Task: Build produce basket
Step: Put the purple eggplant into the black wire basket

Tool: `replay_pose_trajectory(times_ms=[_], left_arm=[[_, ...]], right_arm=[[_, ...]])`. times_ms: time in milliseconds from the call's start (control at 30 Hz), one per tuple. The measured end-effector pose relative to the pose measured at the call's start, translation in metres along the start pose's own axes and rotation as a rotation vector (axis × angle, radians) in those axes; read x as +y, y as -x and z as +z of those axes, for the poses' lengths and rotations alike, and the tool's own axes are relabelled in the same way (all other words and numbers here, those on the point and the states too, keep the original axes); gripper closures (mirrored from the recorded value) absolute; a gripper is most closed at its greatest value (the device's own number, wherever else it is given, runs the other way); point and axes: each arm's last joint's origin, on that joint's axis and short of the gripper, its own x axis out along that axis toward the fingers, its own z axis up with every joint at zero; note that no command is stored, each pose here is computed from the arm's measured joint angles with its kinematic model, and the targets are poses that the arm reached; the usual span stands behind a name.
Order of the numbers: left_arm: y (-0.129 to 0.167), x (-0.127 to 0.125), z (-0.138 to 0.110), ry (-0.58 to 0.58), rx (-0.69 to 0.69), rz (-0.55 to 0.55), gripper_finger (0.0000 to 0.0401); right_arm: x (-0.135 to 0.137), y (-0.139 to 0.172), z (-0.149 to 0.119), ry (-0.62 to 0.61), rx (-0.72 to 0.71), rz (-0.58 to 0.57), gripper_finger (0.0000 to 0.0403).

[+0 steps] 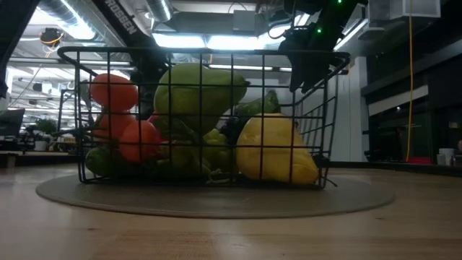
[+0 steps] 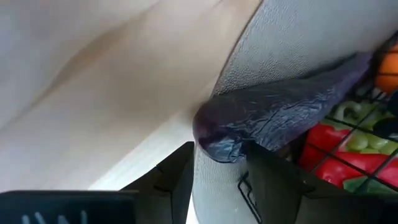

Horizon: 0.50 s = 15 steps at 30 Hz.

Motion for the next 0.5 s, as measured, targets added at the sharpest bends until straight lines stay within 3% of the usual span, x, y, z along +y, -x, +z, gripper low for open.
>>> replay_pose_trajectory(times_ms=[267,500], left_arm=[[-0.003,-0.011,0.007,-0.054,-0.093,-0.026,0.0277],[-0.006,-0.015,0.006,-0.095,-0.103,-0.006,0.0350]], right_arm=[[0.000,0.000,-0.001,0.005,0.009,-0.004,0.0176],[-0.001,0.000,-0.001,0.007,0.013,-0.006,0.0176]])
